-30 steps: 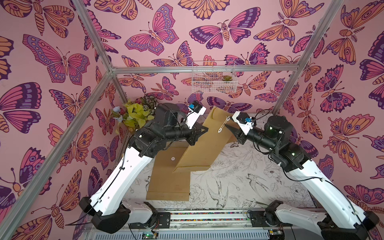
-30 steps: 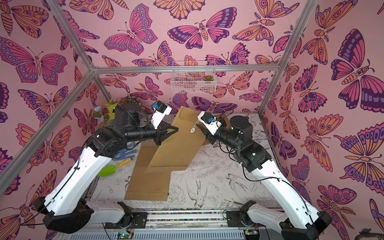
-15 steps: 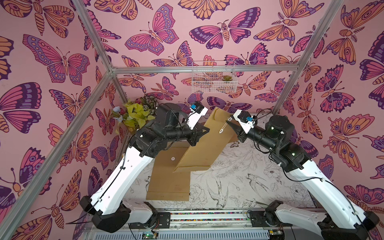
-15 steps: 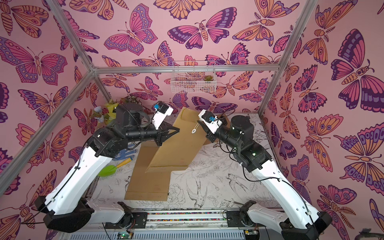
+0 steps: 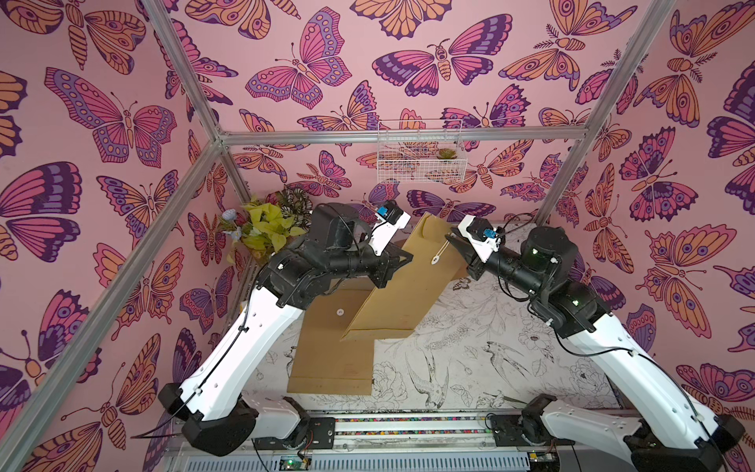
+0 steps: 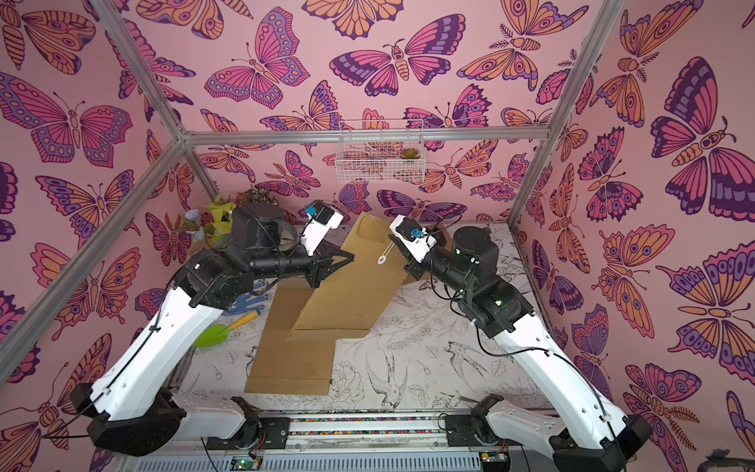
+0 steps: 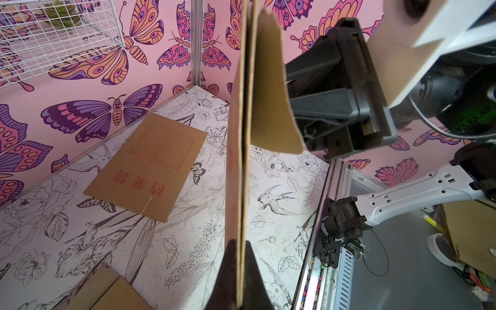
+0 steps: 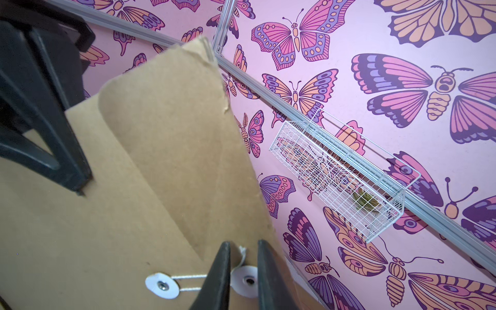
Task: Open the file bag
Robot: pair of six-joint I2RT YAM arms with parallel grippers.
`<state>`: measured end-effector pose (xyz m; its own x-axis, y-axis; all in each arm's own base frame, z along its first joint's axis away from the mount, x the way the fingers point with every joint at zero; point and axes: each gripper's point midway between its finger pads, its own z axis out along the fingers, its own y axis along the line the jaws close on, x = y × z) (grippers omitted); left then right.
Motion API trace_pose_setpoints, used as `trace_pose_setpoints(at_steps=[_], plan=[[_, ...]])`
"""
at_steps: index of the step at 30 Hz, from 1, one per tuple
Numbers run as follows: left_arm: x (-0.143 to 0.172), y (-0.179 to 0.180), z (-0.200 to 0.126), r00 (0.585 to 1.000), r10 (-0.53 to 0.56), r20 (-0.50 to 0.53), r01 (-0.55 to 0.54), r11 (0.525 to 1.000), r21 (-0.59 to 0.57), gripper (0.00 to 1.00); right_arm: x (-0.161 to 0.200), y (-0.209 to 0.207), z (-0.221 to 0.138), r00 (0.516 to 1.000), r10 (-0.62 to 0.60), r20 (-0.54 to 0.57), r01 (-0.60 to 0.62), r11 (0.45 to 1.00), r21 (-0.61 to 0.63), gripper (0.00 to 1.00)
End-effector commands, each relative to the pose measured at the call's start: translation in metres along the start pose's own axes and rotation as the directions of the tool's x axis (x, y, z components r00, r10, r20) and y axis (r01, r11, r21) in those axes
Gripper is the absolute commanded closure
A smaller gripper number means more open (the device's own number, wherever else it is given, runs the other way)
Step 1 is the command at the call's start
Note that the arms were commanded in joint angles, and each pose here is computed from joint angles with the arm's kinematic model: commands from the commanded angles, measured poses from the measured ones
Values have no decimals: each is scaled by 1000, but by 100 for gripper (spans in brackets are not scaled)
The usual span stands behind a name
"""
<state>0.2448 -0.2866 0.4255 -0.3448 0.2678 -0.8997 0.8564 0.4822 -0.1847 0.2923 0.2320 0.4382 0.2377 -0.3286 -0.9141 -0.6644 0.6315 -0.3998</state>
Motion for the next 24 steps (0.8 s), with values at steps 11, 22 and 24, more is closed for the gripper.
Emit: trace_pose_setpoints(at_steps=[11, 22, 24], plan=[[-6, -8, -5, 999, 27, 25, -28, 999, 16, 100, -15, 1, 0, 999, 15, 39, -14, 1000, -17, 95], [-4, -5, -6, 999, 24, 24, -24, 1000, 0, 100, -9, 10, -3, 999, 31, 22, -30, 998, -55, 100], [-4, -4, -6, 1000, 22, 22, -22, 1000, -3, 100, -5, 14, -3, 999, 35, 8, -34, 997, -70, 100]])
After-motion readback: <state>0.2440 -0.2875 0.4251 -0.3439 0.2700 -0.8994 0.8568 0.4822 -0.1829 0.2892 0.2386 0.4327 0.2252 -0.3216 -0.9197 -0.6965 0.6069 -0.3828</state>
